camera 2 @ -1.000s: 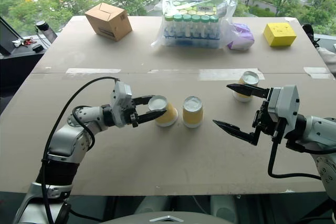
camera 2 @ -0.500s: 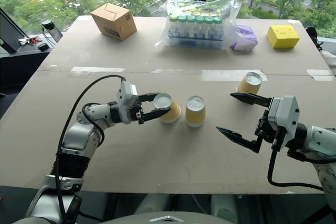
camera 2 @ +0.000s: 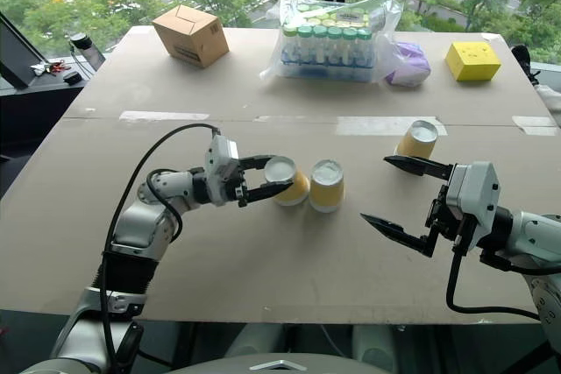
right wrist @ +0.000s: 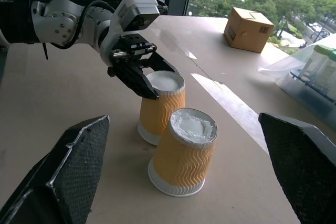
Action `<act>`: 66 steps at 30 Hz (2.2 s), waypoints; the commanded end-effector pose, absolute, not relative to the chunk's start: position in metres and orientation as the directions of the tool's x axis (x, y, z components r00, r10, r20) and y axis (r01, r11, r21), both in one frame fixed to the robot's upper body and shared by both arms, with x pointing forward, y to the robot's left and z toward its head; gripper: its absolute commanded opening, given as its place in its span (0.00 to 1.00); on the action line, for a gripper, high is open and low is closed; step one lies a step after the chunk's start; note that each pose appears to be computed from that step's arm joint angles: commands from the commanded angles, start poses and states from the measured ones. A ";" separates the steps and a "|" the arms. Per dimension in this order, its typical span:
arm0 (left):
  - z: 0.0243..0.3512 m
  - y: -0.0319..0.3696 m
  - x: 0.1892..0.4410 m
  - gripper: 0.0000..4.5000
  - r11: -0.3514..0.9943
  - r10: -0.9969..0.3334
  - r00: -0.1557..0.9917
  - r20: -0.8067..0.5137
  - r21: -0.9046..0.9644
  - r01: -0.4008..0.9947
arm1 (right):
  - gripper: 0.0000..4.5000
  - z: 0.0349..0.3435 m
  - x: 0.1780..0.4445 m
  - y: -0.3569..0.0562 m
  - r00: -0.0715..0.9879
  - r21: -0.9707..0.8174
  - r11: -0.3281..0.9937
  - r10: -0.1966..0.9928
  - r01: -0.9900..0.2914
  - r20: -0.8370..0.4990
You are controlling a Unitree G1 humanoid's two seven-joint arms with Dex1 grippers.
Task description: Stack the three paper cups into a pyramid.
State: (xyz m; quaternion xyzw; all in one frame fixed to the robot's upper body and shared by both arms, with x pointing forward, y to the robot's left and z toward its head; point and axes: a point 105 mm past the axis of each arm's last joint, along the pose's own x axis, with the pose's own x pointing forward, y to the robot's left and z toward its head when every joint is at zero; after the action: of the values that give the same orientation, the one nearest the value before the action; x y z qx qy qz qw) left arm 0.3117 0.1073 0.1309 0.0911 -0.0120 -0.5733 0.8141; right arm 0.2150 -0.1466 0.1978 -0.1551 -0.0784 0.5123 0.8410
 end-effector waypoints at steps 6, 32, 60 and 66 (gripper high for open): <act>0.131 0.104 0.313 0.56 0.319 -0.937 0.337 -0.093 0.164 0.933 | 1.00 0.207 0.209 -0.146 0.452 -0.395 0.409 0.892 -0.823 -0.019; 0.143 0.170 0.271 0.99 0.521 -0.842 0.534 -0.077 0.140 0.842 | 1.00 0.193 0.296 -0.176 0.809 -0.342 0.769 0.587 -0.540 0.042; 0.237 0.142 0.211 0.99 0.369 -0.929 0.360 0.084 0.140 0.919 | 1.00 0.178 0.360 -0.205 0.974 -0.183 0.959 0.226 -0.218 0.019; 0.229 0.146 0.210 0.99 0.384 -0.923 0.376 0.078 0.124 0.915 | 1.00 0.190 0.350 -0.195 0.962 -0.236 0.942 0.263 -0.240 0.073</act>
State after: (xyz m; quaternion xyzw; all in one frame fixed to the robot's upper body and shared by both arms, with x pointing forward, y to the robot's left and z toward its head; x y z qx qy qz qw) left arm 0.2148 0.1455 0.2257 0.0183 -0.0534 -0.5532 0.8311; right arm 0.3542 -0.1947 0.1702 -0.0994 -0.0129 0.1334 0.9860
